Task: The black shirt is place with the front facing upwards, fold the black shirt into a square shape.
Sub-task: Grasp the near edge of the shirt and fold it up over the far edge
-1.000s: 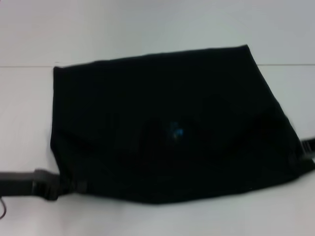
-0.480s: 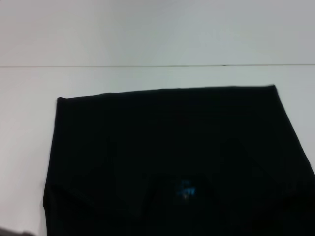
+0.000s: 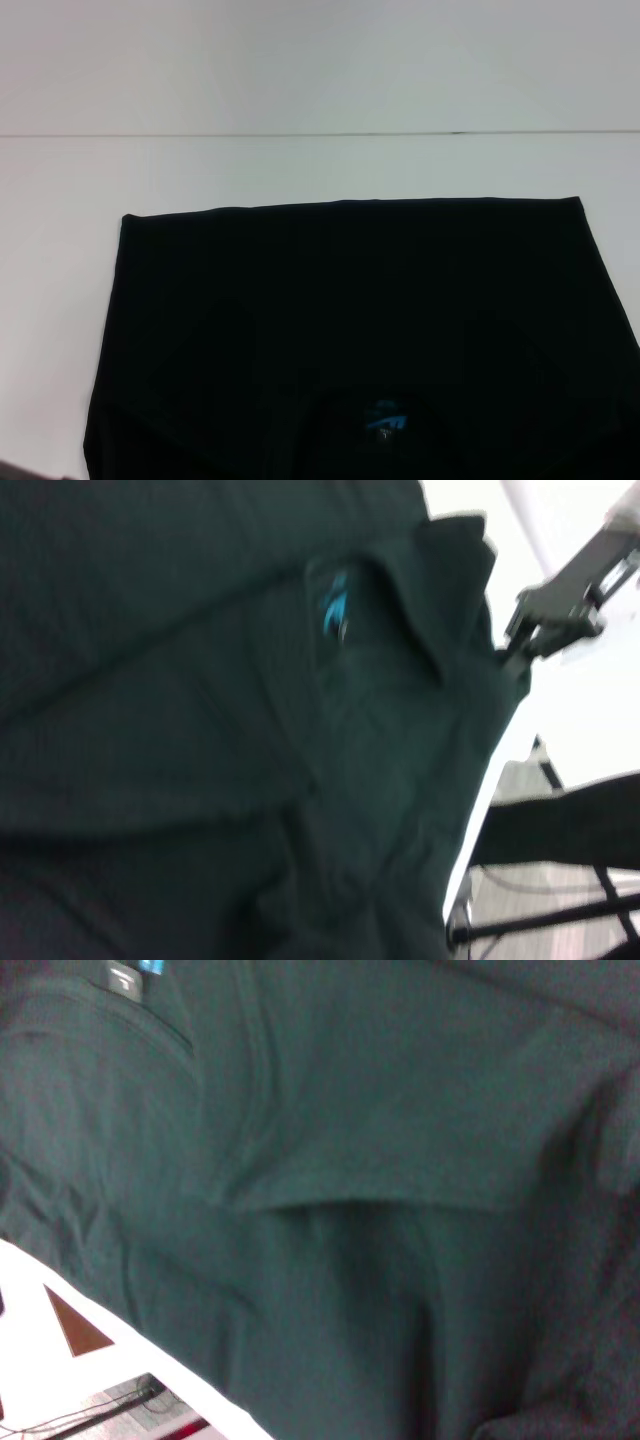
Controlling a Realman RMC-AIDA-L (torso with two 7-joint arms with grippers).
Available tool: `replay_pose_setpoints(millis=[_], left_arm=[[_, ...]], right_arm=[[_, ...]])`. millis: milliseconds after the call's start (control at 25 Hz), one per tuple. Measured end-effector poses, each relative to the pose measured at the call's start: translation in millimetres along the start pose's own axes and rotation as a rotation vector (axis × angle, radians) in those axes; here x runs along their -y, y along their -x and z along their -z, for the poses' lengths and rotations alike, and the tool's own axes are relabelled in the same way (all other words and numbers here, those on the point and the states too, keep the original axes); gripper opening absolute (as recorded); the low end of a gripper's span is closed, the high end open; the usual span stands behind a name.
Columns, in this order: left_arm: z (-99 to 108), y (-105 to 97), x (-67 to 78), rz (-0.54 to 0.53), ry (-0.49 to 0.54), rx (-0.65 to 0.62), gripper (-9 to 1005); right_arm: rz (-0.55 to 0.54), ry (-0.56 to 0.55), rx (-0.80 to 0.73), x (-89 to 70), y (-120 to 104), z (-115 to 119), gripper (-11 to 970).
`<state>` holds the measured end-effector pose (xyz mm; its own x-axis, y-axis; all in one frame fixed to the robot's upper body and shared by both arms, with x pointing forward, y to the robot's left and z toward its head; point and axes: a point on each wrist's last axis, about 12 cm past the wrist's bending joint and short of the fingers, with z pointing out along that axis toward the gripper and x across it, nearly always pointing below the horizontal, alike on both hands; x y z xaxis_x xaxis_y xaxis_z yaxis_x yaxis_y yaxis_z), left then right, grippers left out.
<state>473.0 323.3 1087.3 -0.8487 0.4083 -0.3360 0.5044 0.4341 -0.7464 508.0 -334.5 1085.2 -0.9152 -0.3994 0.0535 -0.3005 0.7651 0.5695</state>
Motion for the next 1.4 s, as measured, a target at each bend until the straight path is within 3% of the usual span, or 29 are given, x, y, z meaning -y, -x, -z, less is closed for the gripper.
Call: replay_pose_setpoints(millis=[280, 480, 680, 960, 1120, 1400], left_arm=[[16, 20, -0.5, -0.009, -0.003, 0.180, 37], [31, 40, -7.7, 0.049, 0.047, 0.352, 39], [33, 60, -18.8, 0.074, 0.103, 0.490, 41], [25, 72, -43.4, 0.184, 0.194, 0.703, 44], [16, 75, -50.1, 0.193, 0.221, 0.783, 46], [8, 86, -53.9, 0.154, 0.273, 0.908, 49]], right_arm=[[-0.037, 0.101, 0.156, 8.8, -4, 11, 44], [-0.098, 0.219, 0.395, 22.8, -5, 36, 45], [-0.178, 0.286, 0.690, 35.0, 5, 48, 44], [-0.243, 0.283, 0.965, 35.5, 37, 17, 44], [-0.254, 0.250, 1.082, 33.4, 50, 3, 44], [-0.236, 0.257, 1.259, 29.4, 65, 10, 45]])
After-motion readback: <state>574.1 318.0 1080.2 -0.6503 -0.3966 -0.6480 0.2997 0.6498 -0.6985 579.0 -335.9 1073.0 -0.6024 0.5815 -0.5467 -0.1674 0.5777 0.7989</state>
